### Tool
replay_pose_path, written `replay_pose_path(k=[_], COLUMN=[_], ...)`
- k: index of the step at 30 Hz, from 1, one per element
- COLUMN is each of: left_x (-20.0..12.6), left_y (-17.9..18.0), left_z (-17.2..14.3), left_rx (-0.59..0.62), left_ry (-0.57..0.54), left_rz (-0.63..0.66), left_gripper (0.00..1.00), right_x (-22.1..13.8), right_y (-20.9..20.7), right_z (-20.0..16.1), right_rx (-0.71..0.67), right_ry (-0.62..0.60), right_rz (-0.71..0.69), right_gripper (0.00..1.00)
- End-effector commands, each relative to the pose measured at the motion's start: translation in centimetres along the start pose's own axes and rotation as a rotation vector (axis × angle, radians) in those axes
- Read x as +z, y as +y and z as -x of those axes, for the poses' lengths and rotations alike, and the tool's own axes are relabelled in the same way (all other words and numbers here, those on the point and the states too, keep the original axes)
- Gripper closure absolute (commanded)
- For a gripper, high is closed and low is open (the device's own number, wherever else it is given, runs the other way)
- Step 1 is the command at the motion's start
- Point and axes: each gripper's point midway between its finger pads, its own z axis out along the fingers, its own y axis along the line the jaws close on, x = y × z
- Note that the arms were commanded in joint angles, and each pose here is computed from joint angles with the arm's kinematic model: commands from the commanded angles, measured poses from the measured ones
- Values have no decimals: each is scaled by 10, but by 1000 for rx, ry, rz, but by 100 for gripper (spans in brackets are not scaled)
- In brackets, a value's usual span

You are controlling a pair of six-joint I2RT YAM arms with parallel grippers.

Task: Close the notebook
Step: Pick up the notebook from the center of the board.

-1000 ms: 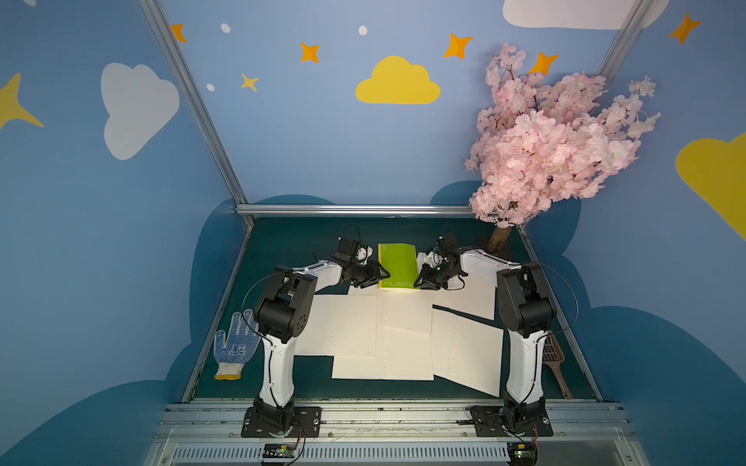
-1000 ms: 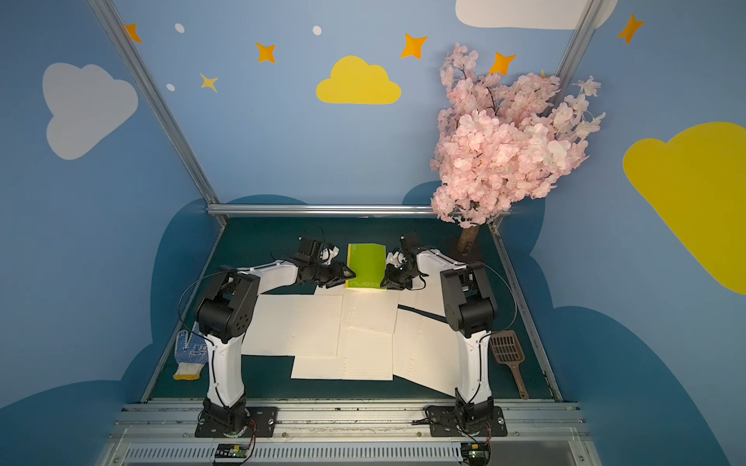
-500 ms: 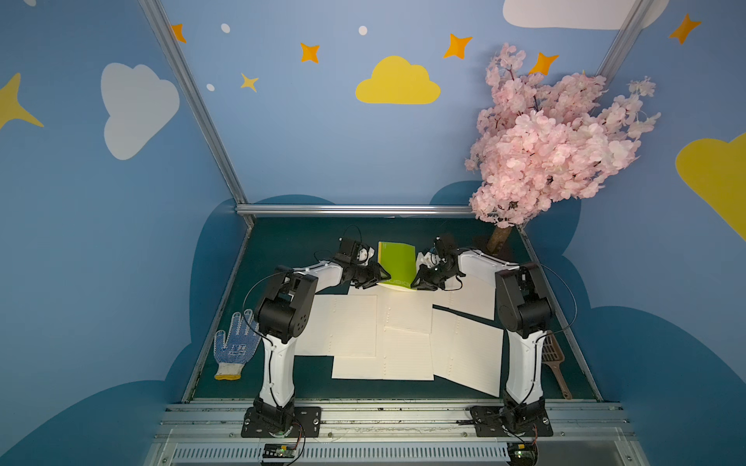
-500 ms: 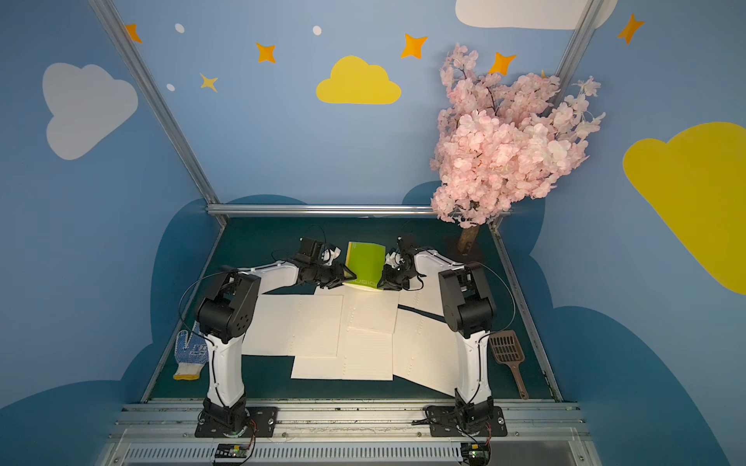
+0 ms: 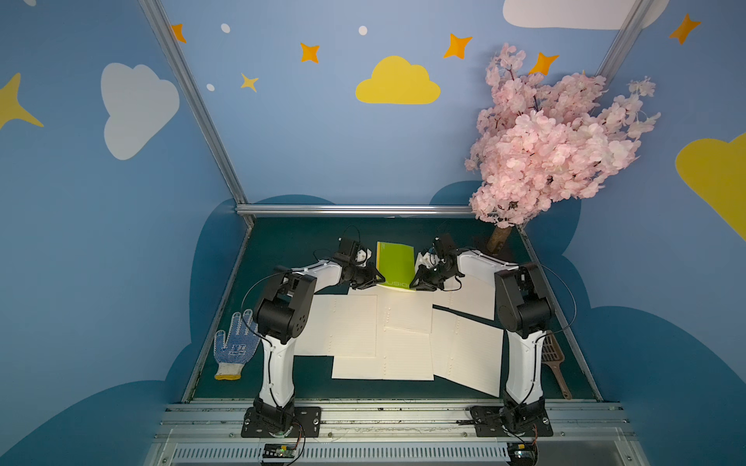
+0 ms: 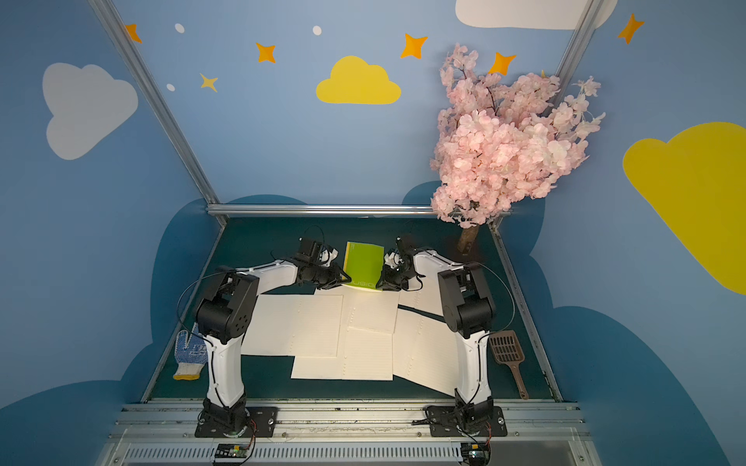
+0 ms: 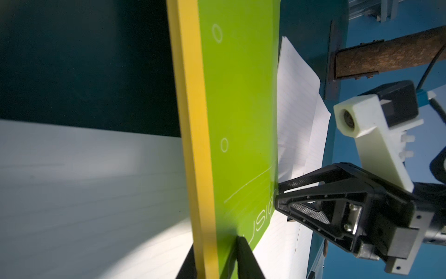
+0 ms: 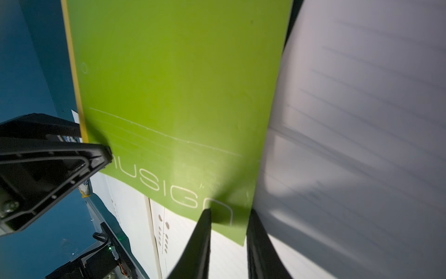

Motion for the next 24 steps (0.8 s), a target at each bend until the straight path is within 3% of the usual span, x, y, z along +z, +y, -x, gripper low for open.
replay_pose_path(k=[1,7,24], left_x=[-18,-24,-79], left_y=[-20,-23,-23], left_z=[13,16,41], left_rx=[53,56,84], left_ry=[-36,-44,-119], left_rz=[-10,-20,-20], left_gripper=[80,95,97], right_x=[-8,-18,-56], right_y=[15,21,38], right_z=[-1,-1,6], right_rx=[-38,-56,-92], right_ry=[-16,-33,-105], right_rz=[29,29,23], right_gripper=[74,74,73])
